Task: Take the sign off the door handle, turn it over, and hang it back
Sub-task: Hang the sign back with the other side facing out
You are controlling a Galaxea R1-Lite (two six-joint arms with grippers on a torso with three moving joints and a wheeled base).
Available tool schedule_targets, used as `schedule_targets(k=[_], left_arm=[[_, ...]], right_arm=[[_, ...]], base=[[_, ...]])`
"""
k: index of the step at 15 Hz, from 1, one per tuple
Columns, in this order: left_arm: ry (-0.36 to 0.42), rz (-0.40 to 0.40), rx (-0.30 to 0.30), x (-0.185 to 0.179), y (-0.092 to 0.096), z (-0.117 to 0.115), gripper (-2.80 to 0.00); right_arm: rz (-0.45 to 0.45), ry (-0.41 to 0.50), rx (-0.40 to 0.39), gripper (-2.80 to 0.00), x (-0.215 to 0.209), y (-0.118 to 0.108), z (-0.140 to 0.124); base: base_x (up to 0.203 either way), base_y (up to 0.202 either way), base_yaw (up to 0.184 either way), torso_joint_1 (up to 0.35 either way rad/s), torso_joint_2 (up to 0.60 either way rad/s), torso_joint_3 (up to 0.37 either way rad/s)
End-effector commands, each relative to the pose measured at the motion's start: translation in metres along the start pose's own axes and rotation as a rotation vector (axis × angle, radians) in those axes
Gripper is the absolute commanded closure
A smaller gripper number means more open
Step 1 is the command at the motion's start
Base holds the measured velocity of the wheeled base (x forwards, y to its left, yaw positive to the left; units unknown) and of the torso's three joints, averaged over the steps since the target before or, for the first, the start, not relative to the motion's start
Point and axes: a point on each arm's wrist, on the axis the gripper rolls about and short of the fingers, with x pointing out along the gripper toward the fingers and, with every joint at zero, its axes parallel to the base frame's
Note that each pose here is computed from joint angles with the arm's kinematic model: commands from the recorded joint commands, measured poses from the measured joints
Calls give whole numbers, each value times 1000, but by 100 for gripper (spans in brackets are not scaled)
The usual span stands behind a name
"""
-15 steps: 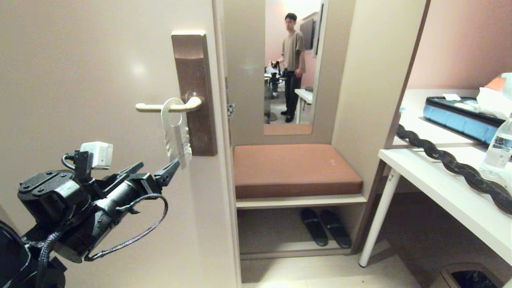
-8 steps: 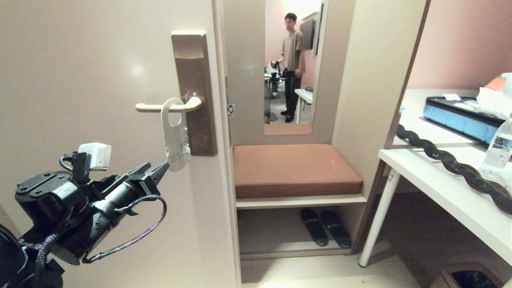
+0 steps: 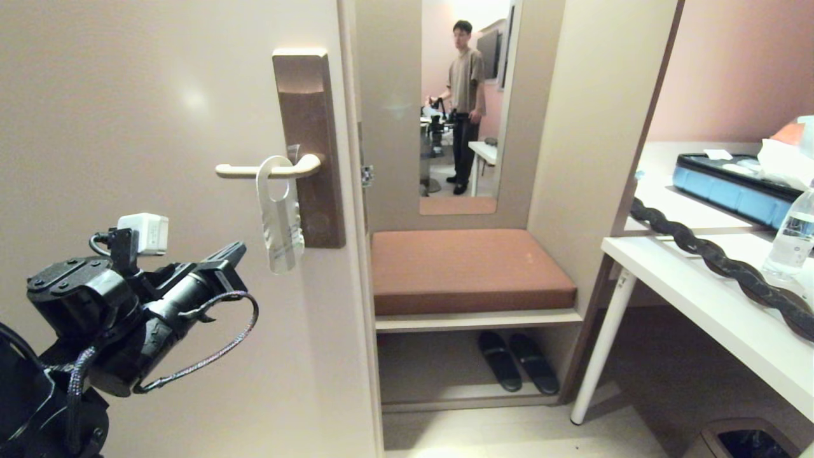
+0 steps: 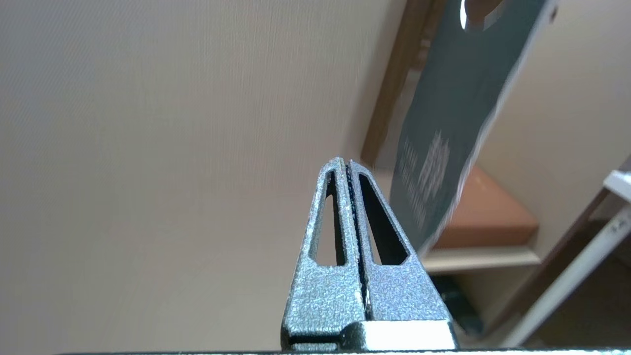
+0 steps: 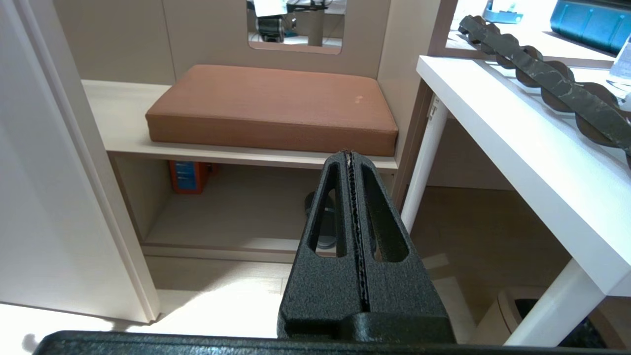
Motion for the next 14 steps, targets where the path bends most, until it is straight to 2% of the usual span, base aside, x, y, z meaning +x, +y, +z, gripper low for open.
schedule_targets(k=[1,8,14], left_arm=[[-56,-36,4,13,-2,4,0],[-42,-96,4,34,-13,-7,0],[-67,-169,-1,48,-37,-9,0]], right_arm=[[1,0,-1,0,0,0,0],[2,-1,-1,0,0,0,0],[1,0,-1,0,0,0,0]], base=[[0,0,0,0,0,0],[0,0,0,0,0,0],[0,0,0,0,0,0]])
